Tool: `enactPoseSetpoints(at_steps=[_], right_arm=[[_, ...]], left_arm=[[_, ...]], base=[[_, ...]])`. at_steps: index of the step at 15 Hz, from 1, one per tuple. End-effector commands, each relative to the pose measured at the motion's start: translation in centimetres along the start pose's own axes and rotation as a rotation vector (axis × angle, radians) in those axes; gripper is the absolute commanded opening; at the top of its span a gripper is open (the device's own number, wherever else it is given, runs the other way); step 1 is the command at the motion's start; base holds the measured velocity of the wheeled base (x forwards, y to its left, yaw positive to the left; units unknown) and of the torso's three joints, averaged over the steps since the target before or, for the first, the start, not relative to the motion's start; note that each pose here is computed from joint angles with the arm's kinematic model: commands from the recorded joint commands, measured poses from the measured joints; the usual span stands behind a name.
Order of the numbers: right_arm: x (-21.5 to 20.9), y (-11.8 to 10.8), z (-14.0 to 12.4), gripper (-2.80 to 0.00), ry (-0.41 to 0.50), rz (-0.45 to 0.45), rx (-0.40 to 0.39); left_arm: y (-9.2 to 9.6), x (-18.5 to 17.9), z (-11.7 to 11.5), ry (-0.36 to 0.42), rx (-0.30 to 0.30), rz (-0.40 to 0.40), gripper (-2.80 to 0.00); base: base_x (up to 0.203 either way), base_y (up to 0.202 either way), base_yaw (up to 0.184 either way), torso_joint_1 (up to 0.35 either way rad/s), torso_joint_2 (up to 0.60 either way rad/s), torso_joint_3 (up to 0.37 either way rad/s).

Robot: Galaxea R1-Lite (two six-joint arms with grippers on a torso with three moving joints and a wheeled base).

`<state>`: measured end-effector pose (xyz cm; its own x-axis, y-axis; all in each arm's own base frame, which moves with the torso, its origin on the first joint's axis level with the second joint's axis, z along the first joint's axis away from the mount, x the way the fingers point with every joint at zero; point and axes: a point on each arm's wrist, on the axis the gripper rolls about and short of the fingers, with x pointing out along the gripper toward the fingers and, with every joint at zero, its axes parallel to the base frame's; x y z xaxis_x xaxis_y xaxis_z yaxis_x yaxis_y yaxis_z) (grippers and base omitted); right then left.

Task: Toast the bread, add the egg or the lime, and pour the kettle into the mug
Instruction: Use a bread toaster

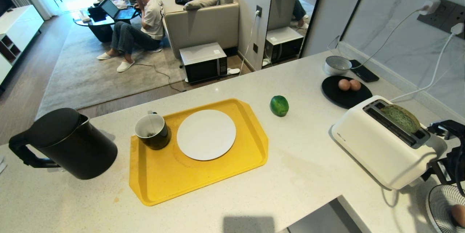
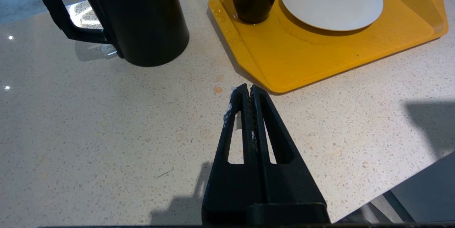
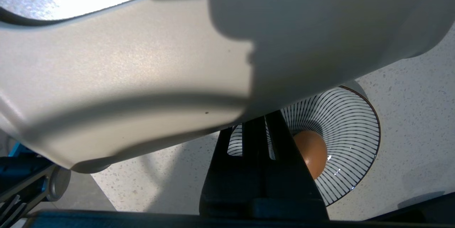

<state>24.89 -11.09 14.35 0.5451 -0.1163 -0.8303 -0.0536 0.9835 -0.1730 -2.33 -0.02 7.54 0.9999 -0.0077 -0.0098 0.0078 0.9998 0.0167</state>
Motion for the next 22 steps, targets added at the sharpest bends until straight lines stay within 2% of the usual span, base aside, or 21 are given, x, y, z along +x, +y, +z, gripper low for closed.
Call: enactPoseSetpoints(at_steps=[1, 22], right_arm=[[0.05, -0.02, 0.01, -2.80, 0.002, 0.001, -0.004], [0.00, -0.17, 0.00, -2.80, 0.005, -0.009, -0.005]], left_arm=[[0.00, 0.00, 0.00, -0.001, 0.000, 0.000, -2.80], [0.00, 0.00, 0.00, -0.001, 0.000, 0.000, -2.80]], base=[[0.000, 0.000, 0.000, 0.000, 0.00, 0.000], [0.000, 0.000, 0.000, 0.000, 0.00, 0.000]])
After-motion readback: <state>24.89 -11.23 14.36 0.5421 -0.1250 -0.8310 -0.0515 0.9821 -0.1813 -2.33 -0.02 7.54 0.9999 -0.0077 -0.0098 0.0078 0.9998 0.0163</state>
